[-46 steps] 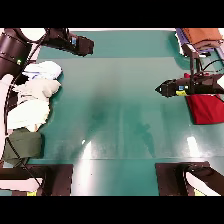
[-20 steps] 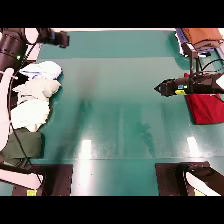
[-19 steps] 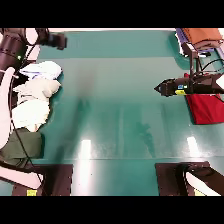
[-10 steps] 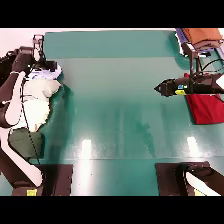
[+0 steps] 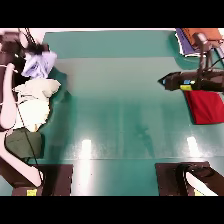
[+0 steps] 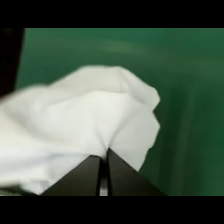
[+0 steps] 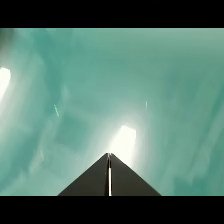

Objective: Fold the shirts.

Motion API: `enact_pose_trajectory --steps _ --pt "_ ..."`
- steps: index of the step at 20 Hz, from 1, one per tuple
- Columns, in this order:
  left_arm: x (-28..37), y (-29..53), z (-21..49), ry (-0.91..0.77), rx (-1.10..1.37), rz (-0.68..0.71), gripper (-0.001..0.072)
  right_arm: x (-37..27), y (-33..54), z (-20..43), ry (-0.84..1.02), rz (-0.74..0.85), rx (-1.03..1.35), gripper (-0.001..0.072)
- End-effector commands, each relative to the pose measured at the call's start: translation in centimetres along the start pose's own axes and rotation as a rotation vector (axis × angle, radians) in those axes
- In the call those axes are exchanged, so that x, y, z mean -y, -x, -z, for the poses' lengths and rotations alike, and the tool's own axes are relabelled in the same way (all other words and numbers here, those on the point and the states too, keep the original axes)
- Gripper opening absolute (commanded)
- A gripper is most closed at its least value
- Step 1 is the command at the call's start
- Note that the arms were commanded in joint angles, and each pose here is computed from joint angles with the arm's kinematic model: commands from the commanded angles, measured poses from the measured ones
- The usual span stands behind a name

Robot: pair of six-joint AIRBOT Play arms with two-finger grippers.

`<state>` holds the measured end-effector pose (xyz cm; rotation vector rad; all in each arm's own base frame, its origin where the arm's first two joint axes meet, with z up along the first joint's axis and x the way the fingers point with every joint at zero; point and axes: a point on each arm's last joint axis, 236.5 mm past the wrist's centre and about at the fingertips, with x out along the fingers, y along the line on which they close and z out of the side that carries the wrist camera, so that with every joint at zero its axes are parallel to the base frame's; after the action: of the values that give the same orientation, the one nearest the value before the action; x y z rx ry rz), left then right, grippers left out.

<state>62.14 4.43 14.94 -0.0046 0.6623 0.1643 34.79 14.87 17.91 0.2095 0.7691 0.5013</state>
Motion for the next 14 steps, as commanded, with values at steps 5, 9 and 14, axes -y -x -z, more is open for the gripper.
enact_pose_trajectory --steps 5,9,14 --pt "8.6 28.1 -9.9 -0.162 0.406 0.225 0.0022 -3.5 8.8 -10.2 0.101 0.005 0.292 0.0019" --pt "18.3 32.9 -4.3 -0.346 0.312 0.43 0.0022 -3.1 11.1 -12.2 0.117 0.031 0.293 0.0019" --pt "34.2 34.9 8.2 -0.558 0.139 0.814 0.0028 -4.0 12.3 -13.8 0.154 0.026 0.284 0.0019"
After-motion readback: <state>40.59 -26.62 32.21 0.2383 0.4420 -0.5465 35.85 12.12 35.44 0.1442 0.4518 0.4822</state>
